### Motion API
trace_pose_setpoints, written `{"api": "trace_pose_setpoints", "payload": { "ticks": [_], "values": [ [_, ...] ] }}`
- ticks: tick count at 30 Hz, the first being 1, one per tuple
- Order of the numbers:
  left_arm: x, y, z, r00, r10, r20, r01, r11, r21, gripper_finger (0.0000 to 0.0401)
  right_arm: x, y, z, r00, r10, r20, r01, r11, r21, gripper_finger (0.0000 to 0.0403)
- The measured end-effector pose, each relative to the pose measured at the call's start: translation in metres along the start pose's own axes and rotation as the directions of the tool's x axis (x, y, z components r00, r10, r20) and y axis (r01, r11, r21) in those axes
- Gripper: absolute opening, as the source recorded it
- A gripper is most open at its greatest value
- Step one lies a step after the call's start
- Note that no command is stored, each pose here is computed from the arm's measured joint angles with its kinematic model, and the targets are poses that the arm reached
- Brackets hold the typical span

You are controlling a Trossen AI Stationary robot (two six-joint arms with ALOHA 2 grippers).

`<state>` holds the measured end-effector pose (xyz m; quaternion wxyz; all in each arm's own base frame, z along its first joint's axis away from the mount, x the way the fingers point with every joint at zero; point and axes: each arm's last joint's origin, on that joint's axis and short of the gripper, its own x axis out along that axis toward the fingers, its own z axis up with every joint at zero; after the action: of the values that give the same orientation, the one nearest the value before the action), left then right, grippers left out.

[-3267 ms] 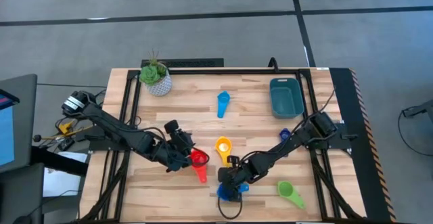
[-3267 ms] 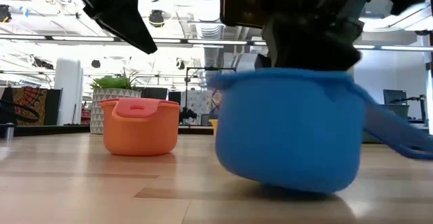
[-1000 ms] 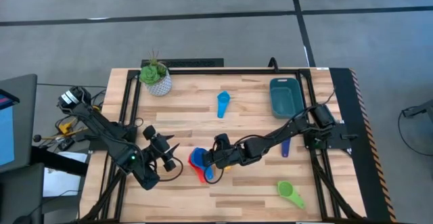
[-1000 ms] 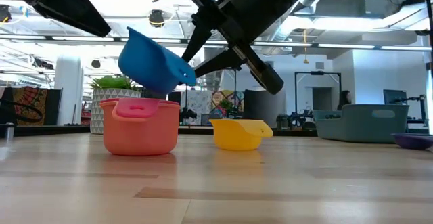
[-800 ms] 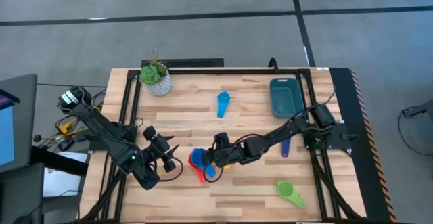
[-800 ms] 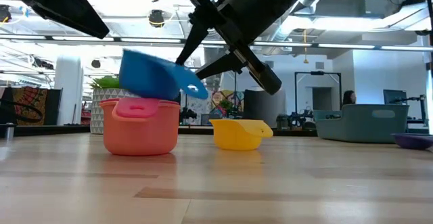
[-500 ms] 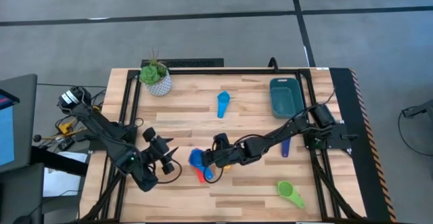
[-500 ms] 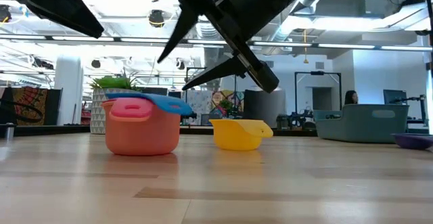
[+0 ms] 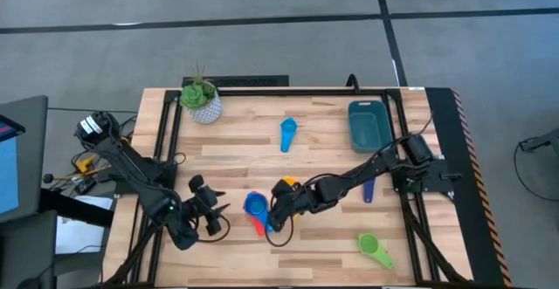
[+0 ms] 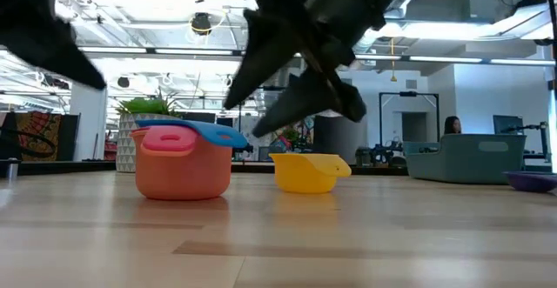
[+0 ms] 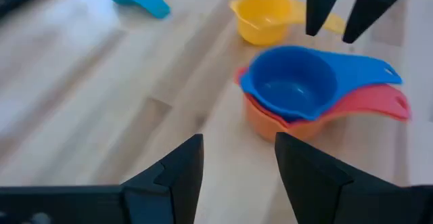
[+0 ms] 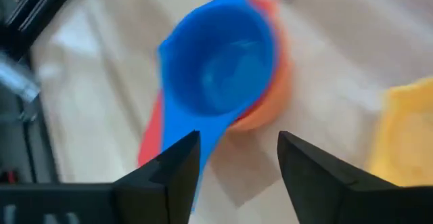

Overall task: Nest measuring cups in basket
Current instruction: Stack the blue measuring cup into the red measuring cup

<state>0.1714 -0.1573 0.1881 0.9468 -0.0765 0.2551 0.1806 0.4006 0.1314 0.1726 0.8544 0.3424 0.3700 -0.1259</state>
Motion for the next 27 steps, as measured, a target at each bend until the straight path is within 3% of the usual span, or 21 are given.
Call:
{"api": "trace_pose_setpoints", "payload": {
  "ticks": [6, 18, 27],
  "values": [
    [0.014, 0.0, -0.022, 0.993, -0.101, 0.057, 0.106, 0.99, -0.09, 0.0174, 0.0, -0.002, -0.004, 0.999, -0.024, -0.03, 0.022, 0.997, -0.072, 0.0163],
    [0.044, -0.008, -0.034, 0.997, -0.066, -0.04, 0.064, 0.997, -0.052, 0.0174, 0.001, -0.001, -0.003, 0.997, 0.027, -0.067, -0.036, 0.988, -0.148, 0.0079],
    [0.057, -0.021, -0.028, 0.99, -0.095, -0.104, 0.089, 0.994, -0.066, 0.0174, 0.001, -0.001, -0.002, 0.994, 0.049, -0.1, -0.068, 0.978, -0.196, 0.0063]
  ]
}}
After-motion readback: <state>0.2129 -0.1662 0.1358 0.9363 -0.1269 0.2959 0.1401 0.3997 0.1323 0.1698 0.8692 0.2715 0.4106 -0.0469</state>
